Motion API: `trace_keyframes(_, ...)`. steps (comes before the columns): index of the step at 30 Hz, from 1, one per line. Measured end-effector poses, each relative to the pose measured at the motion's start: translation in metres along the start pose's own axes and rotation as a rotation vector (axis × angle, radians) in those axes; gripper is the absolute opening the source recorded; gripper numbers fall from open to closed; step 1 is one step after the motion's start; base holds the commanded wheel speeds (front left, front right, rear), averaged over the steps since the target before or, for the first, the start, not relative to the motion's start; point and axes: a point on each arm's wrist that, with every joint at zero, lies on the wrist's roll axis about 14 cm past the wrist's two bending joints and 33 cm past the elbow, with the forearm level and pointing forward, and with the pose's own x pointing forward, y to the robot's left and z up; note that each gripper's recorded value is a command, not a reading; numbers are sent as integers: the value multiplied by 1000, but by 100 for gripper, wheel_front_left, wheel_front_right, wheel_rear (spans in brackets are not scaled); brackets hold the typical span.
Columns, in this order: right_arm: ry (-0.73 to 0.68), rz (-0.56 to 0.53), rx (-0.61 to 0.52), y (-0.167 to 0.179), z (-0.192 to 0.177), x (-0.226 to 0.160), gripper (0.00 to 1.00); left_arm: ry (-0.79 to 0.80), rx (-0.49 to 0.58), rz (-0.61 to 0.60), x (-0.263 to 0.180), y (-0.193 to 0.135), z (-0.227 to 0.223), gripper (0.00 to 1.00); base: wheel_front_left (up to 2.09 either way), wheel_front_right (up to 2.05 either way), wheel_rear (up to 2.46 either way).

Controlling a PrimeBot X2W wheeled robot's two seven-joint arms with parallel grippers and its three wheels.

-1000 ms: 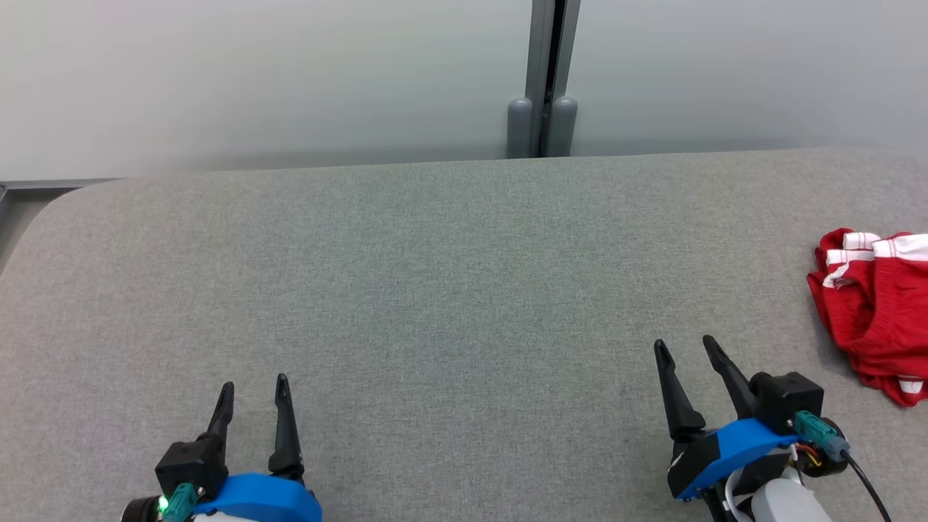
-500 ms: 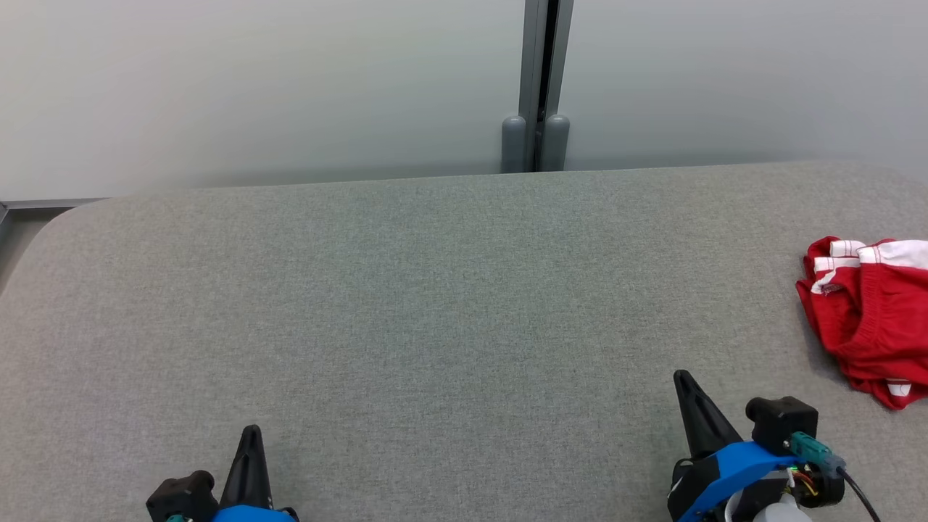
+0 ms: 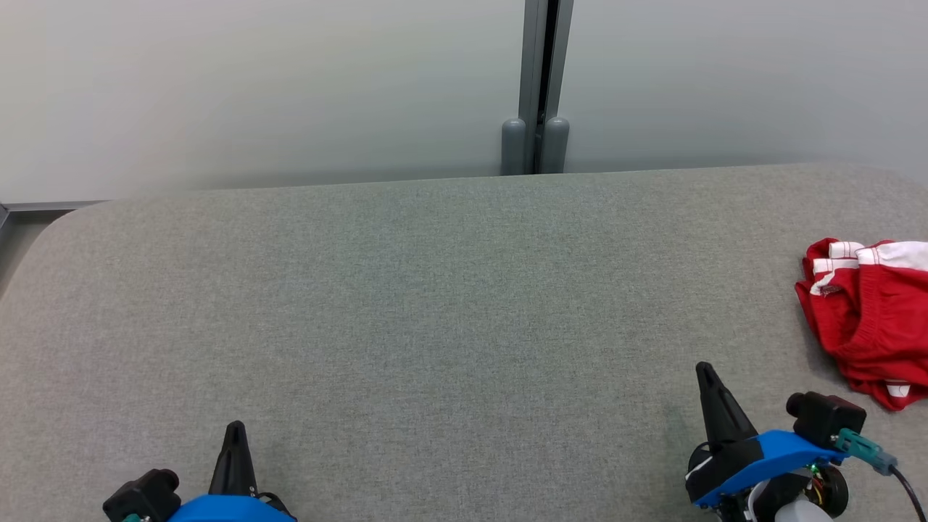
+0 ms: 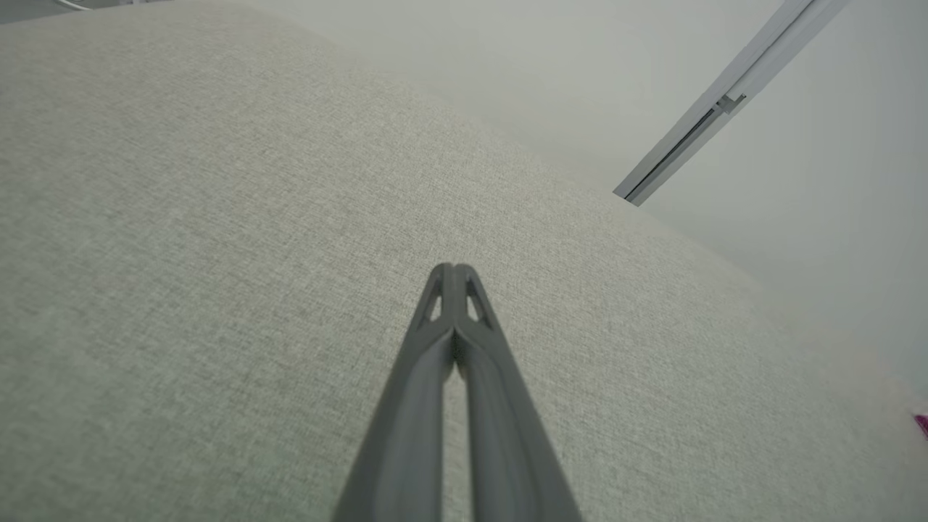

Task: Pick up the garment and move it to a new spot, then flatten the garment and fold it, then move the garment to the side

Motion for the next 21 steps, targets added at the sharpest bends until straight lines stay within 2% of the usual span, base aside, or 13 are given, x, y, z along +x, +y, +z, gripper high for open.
trace_keyframes(21, -41, -37, 325, -8, 17, -2, 0, -23, -309, -12, 8, -5, 21, 0, 0, 0, 0)
